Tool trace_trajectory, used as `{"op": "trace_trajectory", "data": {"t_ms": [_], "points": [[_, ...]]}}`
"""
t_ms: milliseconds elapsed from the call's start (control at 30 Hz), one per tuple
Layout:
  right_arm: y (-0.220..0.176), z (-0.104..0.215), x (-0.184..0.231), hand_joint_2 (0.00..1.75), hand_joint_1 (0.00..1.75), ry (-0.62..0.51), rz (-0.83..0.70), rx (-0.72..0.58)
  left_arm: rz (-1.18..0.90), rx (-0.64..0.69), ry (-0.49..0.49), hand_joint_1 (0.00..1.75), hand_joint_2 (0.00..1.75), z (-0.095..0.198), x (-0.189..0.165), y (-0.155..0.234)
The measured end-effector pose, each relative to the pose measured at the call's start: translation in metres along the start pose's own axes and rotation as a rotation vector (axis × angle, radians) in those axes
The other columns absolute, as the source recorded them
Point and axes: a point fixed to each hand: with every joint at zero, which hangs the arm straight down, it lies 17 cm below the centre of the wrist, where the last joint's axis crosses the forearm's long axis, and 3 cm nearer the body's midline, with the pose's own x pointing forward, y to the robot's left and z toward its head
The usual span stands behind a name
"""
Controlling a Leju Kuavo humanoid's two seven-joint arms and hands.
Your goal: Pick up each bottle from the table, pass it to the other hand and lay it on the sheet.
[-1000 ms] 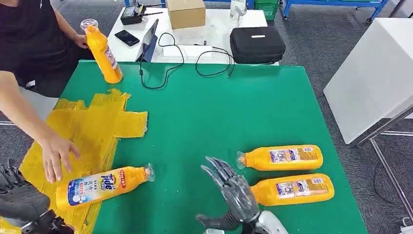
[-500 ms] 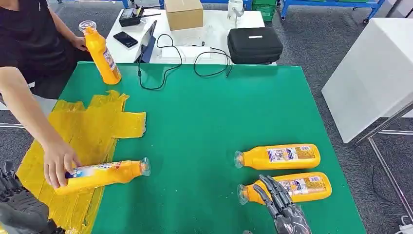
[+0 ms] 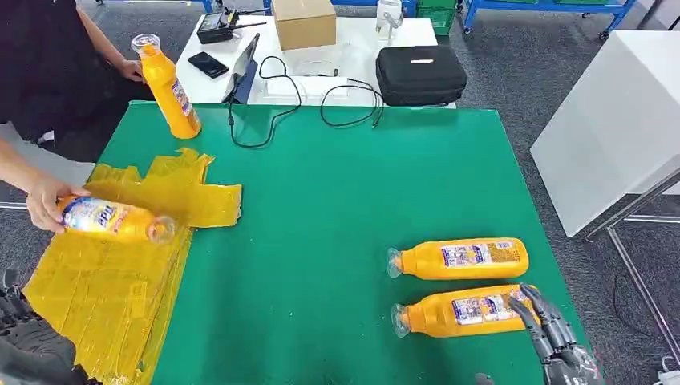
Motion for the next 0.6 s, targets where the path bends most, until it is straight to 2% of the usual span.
{"op": "trace_trajectory", "data": {"t_ms": [167, 233, 367, 600], "points": [[-0.008, 0.009, -0.034, 1.75, 0.00, -0.033, 0.039, 0.160, 0.011, -0.007, 0.000, 0.00, 0.00, -0.001, 0.000, -0.002], [-0.028, 0.014, -0.055, 1.75, 0.00, -0.003, 0.074, 0.163, 0.017, -0.006, 0.002, 0.00, 0.00, -0.001, -0.001, -0.002], [-0.071, 0.032, -0.095, 1.75, 0.00, 0.144, 0.147, 0.073, 0.022, -0.004, 0.007, 0.00, 0.00, -0.001, -0.003, -0.002], [-0.099, 0.051, -0.117, 1.75, 0.00, 0.261, 0.187, -0.016, 0.026, -0.003, 0.003, 0.00, 0.00, -0.002, -0.003, -0.004]]}}
